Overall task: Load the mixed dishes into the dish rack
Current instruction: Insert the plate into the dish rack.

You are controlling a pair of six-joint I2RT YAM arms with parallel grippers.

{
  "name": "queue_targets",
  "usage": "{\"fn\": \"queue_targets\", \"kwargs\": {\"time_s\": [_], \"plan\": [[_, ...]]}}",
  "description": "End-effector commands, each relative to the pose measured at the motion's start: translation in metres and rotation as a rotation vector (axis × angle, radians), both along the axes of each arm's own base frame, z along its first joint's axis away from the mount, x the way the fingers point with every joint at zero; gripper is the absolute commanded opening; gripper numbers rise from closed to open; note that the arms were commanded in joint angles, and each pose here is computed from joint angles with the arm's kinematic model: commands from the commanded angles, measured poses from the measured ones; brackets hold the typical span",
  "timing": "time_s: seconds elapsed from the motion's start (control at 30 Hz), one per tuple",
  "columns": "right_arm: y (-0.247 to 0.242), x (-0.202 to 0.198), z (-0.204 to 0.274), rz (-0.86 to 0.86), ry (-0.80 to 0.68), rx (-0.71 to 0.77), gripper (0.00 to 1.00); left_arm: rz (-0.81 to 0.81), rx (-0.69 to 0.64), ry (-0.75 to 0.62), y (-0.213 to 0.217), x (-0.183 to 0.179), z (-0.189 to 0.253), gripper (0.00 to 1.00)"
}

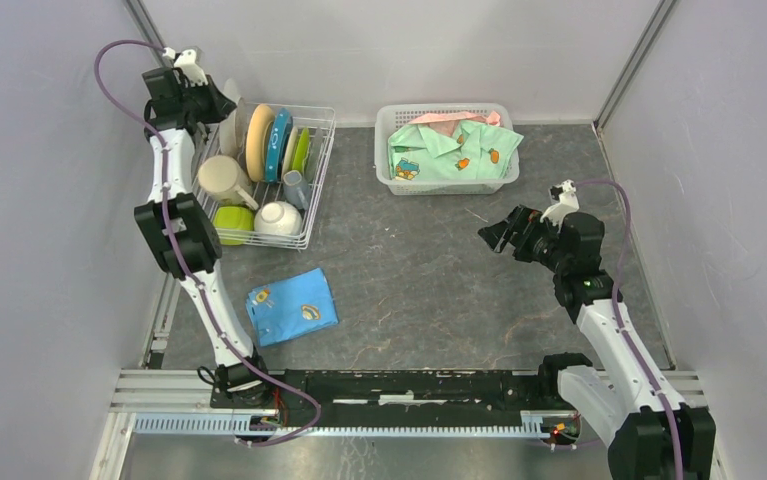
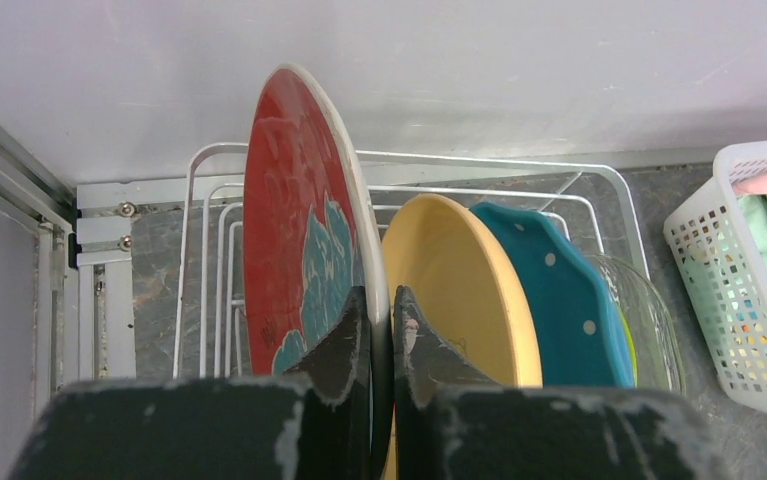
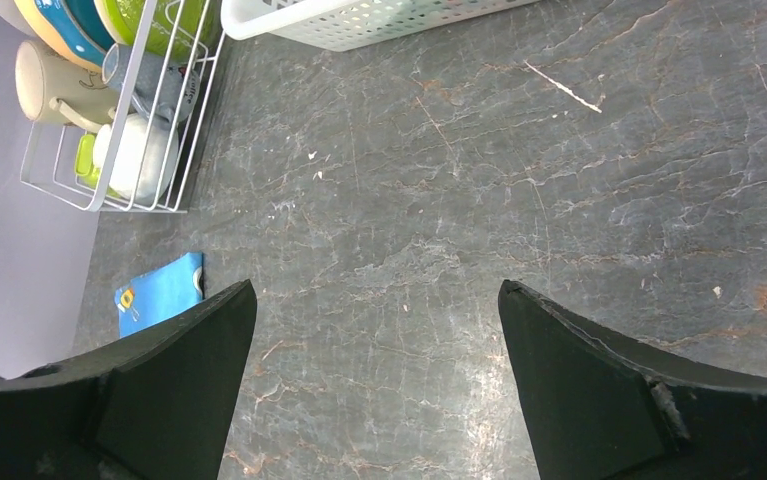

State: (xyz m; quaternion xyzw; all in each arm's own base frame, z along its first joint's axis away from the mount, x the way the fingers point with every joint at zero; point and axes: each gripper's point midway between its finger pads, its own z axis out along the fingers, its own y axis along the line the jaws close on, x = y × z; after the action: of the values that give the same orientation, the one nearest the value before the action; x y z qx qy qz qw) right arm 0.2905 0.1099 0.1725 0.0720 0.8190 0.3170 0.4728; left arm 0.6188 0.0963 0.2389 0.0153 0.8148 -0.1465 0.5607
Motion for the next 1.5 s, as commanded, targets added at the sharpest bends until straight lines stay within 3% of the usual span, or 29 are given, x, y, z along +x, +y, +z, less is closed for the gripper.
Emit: {"fn": "queue_targets", "kwargs": {"time_s": [0.0, 0.13, 0.33, 0.53, 0.77, 0.93, 1.03, 1.17, 1.37, 1.47], "plan": [[0.003, 0.010, 0.022, 0.011, -0.071, 0.001, 0.98, -0.097, 0.090, -0.129, 0.003, -0.001, 0.041, 0.02], [0.005, 0.012, 0.020, 0.014, -0.064, 0.002, 0.98, -0.118, 0.063, -0.114, 0.002, -0.003, 0.034, 0.05], [0.007, 0.011, 0.017, 0.018, -0.054, 0.006, 0.98, -0.086, 0.059, -0.081, 0.007, -0.002, 0.023, 0.39], [0.007, 0.011, 0.014, 0.020, -0.046, 0.004, 0.98, -0.063, 0.074, -0.086, 0.011, -0.002, 0.028, 0.50], [0.011, 0.013, 0.019, 0.028, -0.070, 0.015, 0.98, -0.030, 0.083, -0.075, 0.013, -0.002, 0.026, 0.47], [0.012, 0.011, 0.019, 0.032, -0.076, 0.019, 0.98, 0.018, 0.135, -0.032, 0.016, -0.006, 0.009, 0.19], [0.012, 0.010, 0.021, 0.030, -0.082, 0.018, 0.98, 0.027, 0.155, -0.006, 0.015, -0.012, -0.005, 0.16], [0.012, 0.009, 0.022, 0.036, -0.087, 0.013, 0.98, 0.044, 0.168, 0.007, 0.017, -0.015, -0.010, 0.34], [0.012, 0.008, 0.024, 0.037, -0.094, 0.014, 0.98, 0.087, 0.195, -0.036, 0.025, -0.014, 0.025, 0.63], [0.013, 0.007, 0.024, 0.038, -0.095, 0.017, 0.98, 0.110, 0.203, -0.075, 0.026, -0.015, 0.046, 0.70]]}}
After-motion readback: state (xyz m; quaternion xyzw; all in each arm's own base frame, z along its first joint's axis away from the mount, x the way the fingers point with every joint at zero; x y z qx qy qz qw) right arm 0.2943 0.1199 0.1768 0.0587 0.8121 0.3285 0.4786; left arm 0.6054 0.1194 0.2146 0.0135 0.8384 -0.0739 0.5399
